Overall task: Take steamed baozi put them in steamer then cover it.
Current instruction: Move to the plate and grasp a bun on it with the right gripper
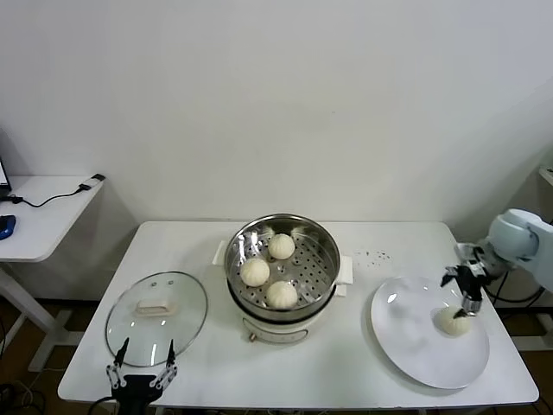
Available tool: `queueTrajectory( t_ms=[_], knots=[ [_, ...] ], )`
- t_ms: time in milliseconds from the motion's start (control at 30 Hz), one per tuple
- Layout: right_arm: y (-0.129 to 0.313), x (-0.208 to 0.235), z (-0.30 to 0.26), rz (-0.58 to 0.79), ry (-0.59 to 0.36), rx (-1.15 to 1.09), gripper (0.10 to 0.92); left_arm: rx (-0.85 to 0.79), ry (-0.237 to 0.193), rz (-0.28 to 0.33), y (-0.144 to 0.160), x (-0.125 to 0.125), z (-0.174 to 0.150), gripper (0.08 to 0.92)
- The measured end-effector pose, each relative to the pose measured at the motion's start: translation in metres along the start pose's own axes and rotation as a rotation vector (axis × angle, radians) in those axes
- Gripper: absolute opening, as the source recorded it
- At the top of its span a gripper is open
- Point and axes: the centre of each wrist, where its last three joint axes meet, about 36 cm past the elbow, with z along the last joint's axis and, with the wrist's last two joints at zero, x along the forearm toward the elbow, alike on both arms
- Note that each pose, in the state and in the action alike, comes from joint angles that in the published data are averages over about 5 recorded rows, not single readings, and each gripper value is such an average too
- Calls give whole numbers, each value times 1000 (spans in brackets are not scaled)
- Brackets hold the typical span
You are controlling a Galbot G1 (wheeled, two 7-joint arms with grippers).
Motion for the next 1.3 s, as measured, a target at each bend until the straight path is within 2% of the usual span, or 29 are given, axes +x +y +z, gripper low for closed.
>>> queueTrajectory(
  t_ms=[300,767,1000,1300],
  knots=[
    [8,-31,19,-23,49,-30,823,-3,8,-7,1,0,2,823],
    [5,-54,7,-37,43,-14,821,-8,16,-16,3,1,4,823],
    [4,-54,6,-41,35,-9,743,-6,14,-15,2,0,4,823],
    [2,-48,4,-35,16,-10,710,-5,13,-12,1,3,4,823]
  ],
)
